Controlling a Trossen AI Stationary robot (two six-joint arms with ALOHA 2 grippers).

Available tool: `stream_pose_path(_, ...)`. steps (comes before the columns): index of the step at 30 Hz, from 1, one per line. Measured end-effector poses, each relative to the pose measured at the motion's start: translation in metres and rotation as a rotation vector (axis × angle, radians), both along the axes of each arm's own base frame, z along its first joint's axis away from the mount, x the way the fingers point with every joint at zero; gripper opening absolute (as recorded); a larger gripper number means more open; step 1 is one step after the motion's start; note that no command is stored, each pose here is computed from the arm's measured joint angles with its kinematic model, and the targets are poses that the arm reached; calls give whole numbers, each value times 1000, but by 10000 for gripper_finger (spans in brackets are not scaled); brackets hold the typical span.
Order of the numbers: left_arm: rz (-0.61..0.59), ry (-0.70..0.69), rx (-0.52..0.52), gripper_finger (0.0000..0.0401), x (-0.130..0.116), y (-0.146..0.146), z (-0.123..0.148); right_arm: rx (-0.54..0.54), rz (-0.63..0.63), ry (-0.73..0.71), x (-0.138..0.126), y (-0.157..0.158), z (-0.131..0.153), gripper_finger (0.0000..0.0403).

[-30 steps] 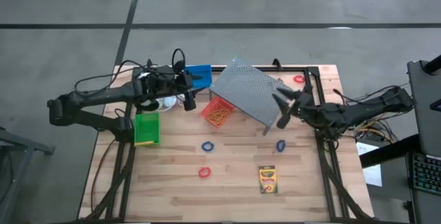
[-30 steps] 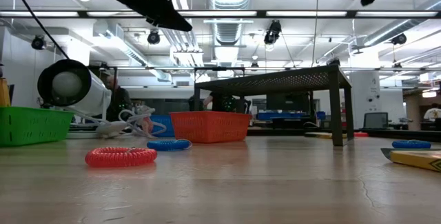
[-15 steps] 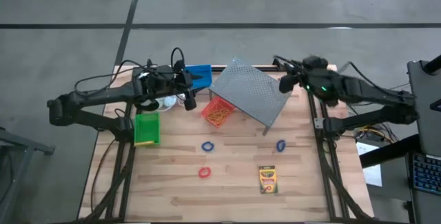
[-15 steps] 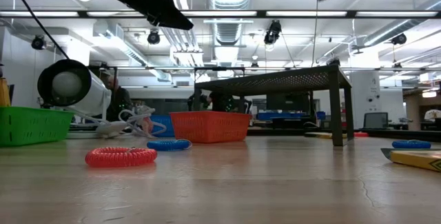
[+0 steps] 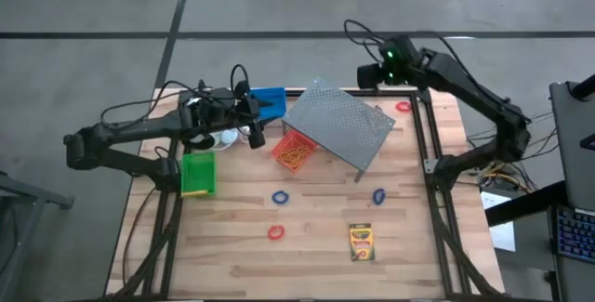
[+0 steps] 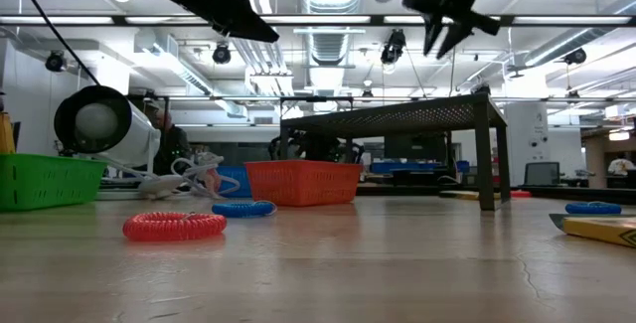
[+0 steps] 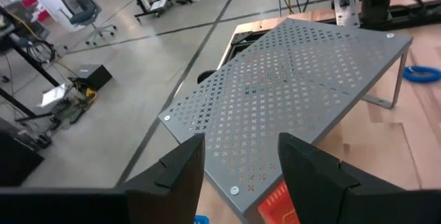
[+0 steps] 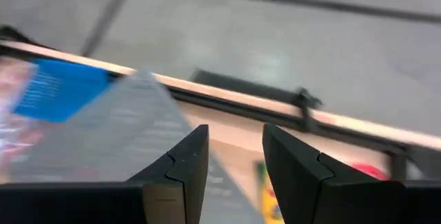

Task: Pick & Place Office Desk Supplies
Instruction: Put the crayon box into the green bin

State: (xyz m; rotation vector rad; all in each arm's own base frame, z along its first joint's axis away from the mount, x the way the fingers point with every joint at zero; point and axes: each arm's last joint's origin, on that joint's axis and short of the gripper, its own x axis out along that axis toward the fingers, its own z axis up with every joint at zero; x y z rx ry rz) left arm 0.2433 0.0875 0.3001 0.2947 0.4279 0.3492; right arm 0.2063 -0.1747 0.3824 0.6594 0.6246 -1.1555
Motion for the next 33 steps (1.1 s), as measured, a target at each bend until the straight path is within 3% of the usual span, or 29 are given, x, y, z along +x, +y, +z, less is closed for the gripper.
stream_pose_path(5,-10,11,25,189,0,0,0,152,-86,155,-9,-26,-10,134)
stream_pose_path(9,-17,20,44,189,0,0,0,291,-88,178,-16,-45,-21,115)
stream_pose_path(13,-24,28,60,189,0,0,0,372,-8,184,-19,-63,-35,82)
stream_pose_path(19,-22,30,65,189,0,0,0,444,-19,202,-28,-81,-53,15)
stream_pose_path(33,3,34,73,189,0,1,0,640,-23,161,-40,-105,-96,8)
